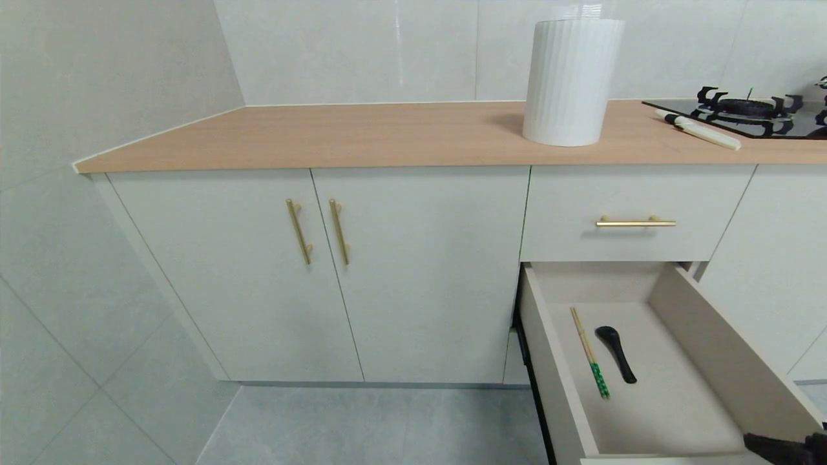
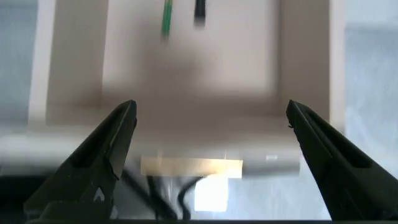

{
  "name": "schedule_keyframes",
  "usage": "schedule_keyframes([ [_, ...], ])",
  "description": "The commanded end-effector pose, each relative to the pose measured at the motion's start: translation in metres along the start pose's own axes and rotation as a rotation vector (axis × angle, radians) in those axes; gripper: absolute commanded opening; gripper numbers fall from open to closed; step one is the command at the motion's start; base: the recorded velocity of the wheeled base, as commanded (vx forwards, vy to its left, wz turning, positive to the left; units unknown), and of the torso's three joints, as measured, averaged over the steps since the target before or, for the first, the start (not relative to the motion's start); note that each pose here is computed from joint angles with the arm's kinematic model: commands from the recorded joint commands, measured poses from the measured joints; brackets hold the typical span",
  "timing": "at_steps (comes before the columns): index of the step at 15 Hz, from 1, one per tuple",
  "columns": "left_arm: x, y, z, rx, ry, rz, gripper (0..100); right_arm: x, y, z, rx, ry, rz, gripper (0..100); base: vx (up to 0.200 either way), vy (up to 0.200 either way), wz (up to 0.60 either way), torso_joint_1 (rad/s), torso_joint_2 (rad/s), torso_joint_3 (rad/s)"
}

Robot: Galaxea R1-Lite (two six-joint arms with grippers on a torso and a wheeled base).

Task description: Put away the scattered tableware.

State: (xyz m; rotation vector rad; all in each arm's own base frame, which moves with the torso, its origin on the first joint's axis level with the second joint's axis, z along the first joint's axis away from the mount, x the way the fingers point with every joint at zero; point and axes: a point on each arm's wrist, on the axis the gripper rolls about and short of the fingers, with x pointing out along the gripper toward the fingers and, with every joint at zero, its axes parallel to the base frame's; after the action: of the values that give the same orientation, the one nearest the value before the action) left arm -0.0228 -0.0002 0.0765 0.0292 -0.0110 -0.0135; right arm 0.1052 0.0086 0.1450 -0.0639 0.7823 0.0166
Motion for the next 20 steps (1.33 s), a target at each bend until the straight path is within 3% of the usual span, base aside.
schedule_keyframes([
  [1,0.000,0.000,0.000,-0.002,0.000,0.000,100,-0.011,0.000,-0.012,-0.002,-0.012,0.040,100,0.000,0.000,0.00,0.000,0.00,0.000],
  [3,0.000,0.000,0.000,-0.008,-0.001,0.000,100,-0.004,0.001,-0.013,-0.010,0.041,0.045,100,0.000,0.000,0.00,0.000,0.00,0.000],
  [4,0.000,0.000,0.001,-0.026,-0.003,0.000,100,0.009,0.002,-0.017,-0.016,0.138,0.045,100,0.000,0.000,0.00,0.000,0.00,0.000],
  [7,0.000,0.000,0.001,-0.026,-0.003,0.000,100,0.026,0.003,-0.021,-0.026,0.311,0.044,100,0.000,0.000,0.00,0.000,0.00,0.000],
  [11,0.000,0.000,0.001,-0.026,-0.003,0.000,100,0.041,0.007,-0.022,-0.042,0.408,0.055,100,0.000,0.000,0.00,0.000,0.00,0.000],
  [16,0.000,0.000,0.001,-0.026,-0.003,0.000,100,0.073,0.010,-0.016,-0.030,0.458,0.049,100,0.000,0.000,0.00,0.000,0.00,0.000],
  [20,0.000,0.000,0.001,-0.026,-0.003,0.000,100,0.099,0.013,-0.006,-0.024,0.412,0.043,100,0.000,0.000,0.00,0.000,0.00,0.000],
])
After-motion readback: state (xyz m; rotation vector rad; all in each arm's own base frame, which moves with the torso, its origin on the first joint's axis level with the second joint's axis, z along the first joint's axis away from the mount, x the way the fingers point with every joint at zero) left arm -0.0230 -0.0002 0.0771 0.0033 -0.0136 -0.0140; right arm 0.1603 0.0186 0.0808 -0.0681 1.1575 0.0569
